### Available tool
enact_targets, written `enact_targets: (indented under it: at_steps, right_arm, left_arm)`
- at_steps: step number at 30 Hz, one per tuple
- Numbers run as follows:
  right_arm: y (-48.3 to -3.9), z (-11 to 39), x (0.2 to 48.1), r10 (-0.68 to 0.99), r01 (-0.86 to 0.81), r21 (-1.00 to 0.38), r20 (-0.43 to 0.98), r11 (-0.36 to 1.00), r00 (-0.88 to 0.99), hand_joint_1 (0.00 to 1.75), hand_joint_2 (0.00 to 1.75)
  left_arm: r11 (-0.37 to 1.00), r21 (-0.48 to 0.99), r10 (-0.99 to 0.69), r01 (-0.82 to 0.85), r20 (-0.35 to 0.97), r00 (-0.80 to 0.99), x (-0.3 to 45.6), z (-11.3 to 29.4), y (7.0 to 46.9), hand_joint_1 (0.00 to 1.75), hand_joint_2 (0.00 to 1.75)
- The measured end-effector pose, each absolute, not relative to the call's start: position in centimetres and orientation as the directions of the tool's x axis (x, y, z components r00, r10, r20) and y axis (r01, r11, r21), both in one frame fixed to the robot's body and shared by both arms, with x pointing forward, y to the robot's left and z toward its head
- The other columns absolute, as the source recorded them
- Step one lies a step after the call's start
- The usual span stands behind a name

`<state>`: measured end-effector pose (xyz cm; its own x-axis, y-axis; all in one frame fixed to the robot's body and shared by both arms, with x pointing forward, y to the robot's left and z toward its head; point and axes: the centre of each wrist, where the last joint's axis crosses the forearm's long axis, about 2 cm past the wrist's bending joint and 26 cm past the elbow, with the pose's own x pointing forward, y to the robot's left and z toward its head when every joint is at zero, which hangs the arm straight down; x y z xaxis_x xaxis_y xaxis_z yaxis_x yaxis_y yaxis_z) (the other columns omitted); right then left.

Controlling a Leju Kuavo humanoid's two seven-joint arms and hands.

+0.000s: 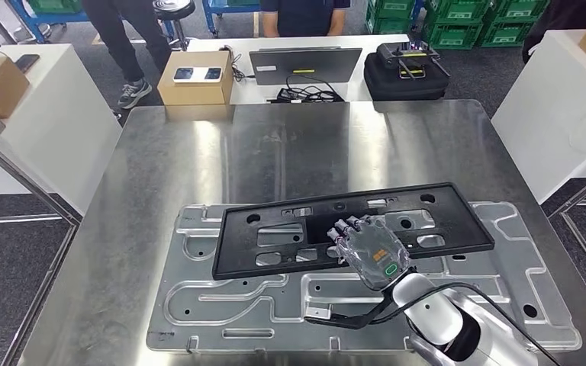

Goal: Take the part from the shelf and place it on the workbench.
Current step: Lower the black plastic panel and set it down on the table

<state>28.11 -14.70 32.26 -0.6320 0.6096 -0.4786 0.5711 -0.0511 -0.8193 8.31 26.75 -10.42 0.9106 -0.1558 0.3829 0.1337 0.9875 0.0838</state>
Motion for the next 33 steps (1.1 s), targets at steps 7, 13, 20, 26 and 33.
enact_targets:
  at_steps: [7, 13, 20, 26, 33]
  right_arm:
    - [-14.7, 32.3, 28.1, 0.609, 0.572, -0.819, -0.479, -0.051, -0.632, 0.0, 0.0]
    - [-14.6, 32.4, 28.2, 0.608, 0.573, -0.819, -0.478, -0.046, -0.634, 0.0, 0.0]
    - [-14.7, 32.6, 28.2, 0.611, 0.577, -0.816, -0.478, -0.043, -0.631, 0.0, 0.0]
    - [-14.8, 32.7, 28.3, 0.618, 0.575, -0.817, -0.476, -0.047, -0.626, 0.0, 0.0]
    - [-16.0, 33.7, 28.9, 0.694, 0.621, -0.782, -0.471, -0.044, -0.544, 0.0, 0.0]
  left_arm:
    - [0.987, 0.087, -0.157, 0.133, 0.387, 0.909, 8.6, -10.4, 27.1, 0.0, 1.75]
    - [0.984, 0.102, -0.172, 0.144, 0.385, 0.907, 8.5, -10.4, 27.0, 0.0, 1.75]
    - [0.986, 0.103, -0.158, 0.128, 0.39, 0.907, 8.7, -10.4, 27.1, 0.0, 1.75]
    - [0.987, 0.102, -0.158, 0.128, 0.389, 0.908, 8.7, -10.4, 27.1, 0.0, 1.75]
    - [0.987, 0.103, -0.152, 0.121, 0.383, 0.911, 8.6, -10.4, 27.1, 0.0, 1.75]
